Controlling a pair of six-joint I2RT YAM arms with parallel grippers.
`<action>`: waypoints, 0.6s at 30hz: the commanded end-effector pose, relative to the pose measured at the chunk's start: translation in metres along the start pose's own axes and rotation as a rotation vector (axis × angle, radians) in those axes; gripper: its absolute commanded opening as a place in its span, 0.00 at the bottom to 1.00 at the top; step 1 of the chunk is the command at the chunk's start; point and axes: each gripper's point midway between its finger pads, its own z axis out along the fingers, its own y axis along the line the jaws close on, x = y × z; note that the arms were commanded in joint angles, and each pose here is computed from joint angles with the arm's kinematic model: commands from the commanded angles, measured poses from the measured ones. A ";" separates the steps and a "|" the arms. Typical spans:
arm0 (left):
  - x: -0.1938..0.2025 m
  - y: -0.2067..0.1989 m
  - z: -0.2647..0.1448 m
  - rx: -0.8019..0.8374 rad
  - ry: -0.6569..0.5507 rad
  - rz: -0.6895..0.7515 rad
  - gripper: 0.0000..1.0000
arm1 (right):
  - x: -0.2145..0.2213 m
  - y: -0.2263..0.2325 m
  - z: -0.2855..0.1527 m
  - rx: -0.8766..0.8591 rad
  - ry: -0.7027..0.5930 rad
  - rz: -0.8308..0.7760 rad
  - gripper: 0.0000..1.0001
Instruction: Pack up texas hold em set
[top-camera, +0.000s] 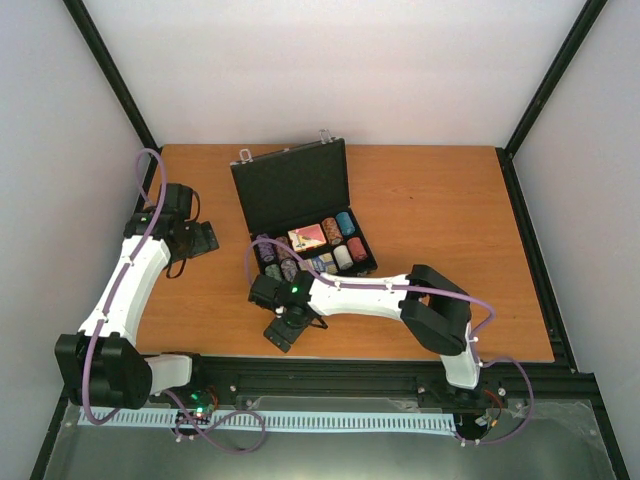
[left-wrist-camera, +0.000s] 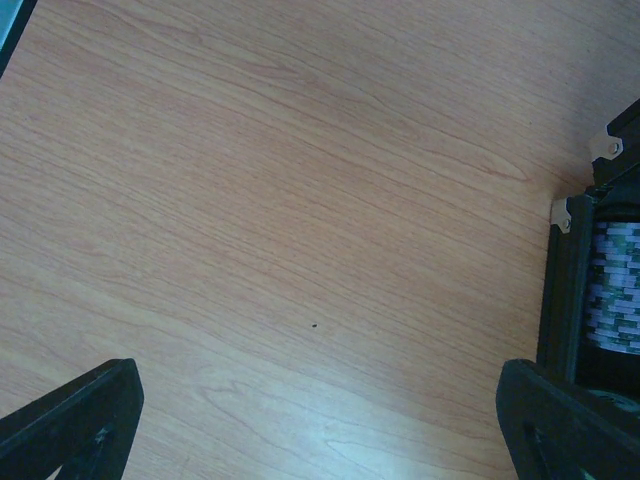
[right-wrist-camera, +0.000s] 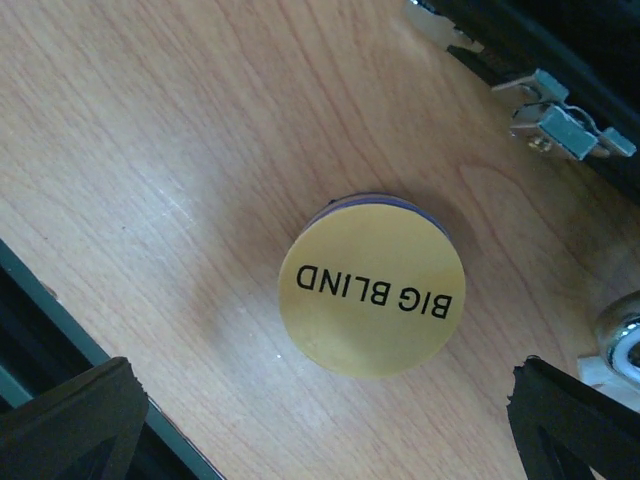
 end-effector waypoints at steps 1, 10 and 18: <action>-0.006 -0.001 -0.010 0.020 -0.021 -0.010 1.00 | -0.010 0.000 0.001 -0.023 -0.005 -0.002 1.00; -0.004 0.000 -0.009 0.015 -0.017 -0.008 1.00 | -0.012 -0.009 0.015 -0.009 0.038 -0.006 1.00; -0.004 0.000 -0.007 0.013 -0.013 -0.005 1.00 | -0.009 -0.015 0.025 -0.014 0.064 0.007 0.98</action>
